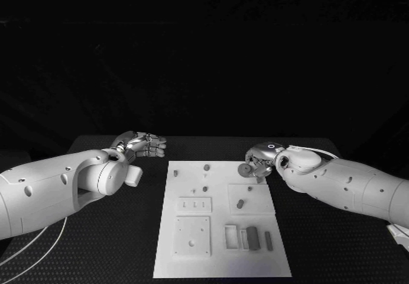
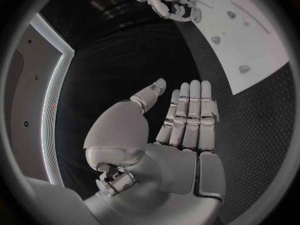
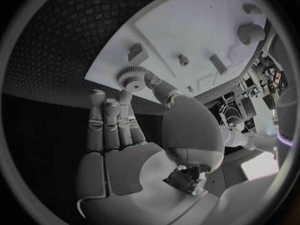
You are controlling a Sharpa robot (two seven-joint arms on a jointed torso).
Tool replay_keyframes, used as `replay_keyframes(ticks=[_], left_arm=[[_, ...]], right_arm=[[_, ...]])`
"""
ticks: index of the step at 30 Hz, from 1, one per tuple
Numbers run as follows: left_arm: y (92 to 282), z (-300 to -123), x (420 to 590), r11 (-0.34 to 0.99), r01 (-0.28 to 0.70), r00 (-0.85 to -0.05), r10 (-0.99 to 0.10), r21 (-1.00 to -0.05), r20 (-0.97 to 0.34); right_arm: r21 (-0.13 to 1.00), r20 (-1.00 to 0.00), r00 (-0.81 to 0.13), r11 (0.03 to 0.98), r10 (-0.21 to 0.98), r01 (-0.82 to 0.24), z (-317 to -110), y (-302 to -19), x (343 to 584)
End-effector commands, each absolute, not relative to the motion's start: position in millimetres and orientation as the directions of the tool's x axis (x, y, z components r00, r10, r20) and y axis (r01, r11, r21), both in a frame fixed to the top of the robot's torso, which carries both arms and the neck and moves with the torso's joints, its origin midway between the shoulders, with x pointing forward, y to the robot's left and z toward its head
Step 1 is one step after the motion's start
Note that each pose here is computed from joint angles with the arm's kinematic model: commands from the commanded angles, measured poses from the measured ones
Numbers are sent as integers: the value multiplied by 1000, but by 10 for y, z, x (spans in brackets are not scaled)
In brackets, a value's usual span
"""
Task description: Assemble the parts on the task board
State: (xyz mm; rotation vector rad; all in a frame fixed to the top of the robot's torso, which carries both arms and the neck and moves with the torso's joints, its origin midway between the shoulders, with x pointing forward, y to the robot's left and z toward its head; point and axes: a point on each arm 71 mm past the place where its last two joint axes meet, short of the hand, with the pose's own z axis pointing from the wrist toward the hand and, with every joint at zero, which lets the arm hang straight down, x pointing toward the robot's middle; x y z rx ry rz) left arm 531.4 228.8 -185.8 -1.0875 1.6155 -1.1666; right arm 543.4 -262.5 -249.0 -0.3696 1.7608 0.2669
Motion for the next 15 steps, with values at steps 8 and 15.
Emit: replay_keyframes(ticks=[8,15], left_arm=[[2223,-1843,5321,194,-150,-292,-945,-969,-144],[2214,-1844,5326,194,-149,-294,-945,-970,-144]], right_arm=[[-7,-968,-229,923,-104,-386,-2540,-2582,5483],[-3,-966,-238,922,-103,-387,-2554,-2559,5492]])
